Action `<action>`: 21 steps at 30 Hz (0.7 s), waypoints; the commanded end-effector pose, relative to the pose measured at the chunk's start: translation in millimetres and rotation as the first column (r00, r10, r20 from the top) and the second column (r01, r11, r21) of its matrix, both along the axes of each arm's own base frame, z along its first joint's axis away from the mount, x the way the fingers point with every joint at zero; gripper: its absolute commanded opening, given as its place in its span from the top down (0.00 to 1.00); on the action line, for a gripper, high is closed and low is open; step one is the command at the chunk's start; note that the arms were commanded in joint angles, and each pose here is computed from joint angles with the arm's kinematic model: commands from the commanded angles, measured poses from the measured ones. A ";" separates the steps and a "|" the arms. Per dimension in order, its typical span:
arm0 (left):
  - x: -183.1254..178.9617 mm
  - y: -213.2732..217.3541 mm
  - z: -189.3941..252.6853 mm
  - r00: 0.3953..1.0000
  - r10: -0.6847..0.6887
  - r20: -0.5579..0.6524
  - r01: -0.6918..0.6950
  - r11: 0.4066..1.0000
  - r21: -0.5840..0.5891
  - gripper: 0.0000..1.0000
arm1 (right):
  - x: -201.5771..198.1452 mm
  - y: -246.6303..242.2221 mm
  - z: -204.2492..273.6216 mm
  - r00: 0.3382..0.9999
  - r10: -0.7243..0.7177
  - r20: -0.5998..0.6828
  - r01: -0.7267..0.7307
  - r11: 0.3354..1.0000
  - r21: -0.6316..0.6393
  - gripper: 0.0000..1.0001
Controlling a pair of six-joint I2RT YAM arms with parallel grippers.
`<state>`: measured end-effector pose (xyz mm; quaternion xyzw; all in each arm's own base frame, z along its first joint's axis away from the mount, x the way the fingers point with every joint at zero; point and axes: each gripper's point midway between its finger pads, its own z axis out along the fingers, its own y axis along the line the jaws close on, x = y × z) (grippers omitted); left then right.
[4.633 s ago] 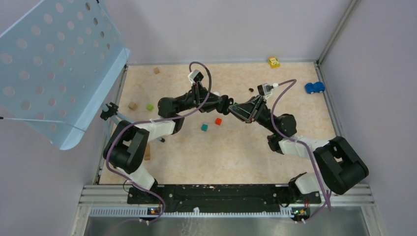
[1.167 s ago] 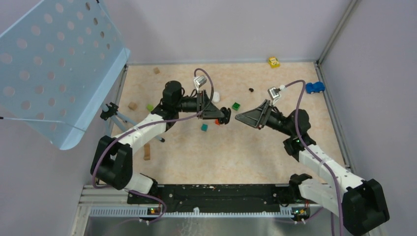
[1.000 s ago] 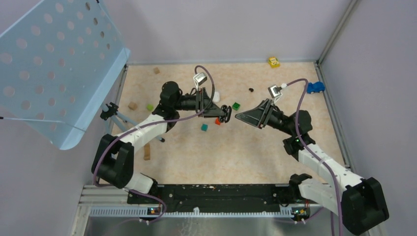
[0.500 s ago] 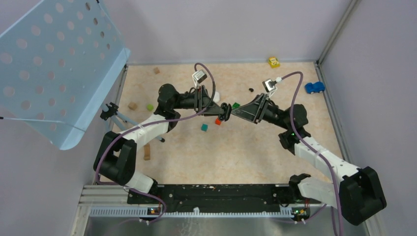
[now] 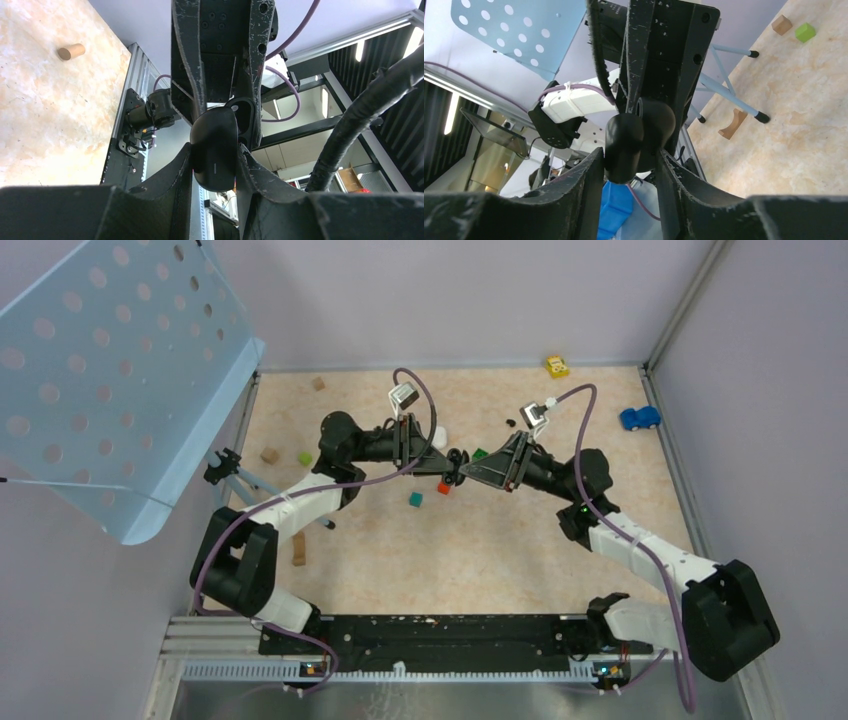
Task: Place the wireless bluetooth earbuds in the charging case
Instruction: Pass from the left arm to the right
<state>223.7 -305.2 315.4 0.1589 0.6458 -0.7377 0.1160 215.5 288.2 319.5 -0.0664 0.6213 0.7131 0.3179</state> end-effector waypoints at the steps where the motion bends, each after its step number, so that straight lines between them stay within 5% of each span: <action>1: -4.2 1.4 3.5 0.999 -0.006 0.051 0.008 1.000 -0.023 1.00 | -2.3 1.0 31.0 0.995 -0.005 0.095 -0.002 0.998 0.064 0.62; 10: -5.4 1.7 1.8 0.999 -0.006 0.051 0.007 1.000 -0.022 1.00 | -1.1 0.2 27.7 0.997 -0.015 0.076 0.010 0.998 0.064 0.75; 16: -5.0 1.9 -0.4 0.999 -0.003 0.047 0.004 1.000 -0.020 1.00 | -0.6 0.3 27.5 0.997 -0.019 0.070 0.014 0.998 0.063 0.56; 21: -5.5 1.9 -0.3 0.999 -0.005 0.046 0.006 1.000 -0.021 1.00 | -0.3 1.1 30.3 0.997 -0.014 0.077 0.010 0.998 0.059 0.58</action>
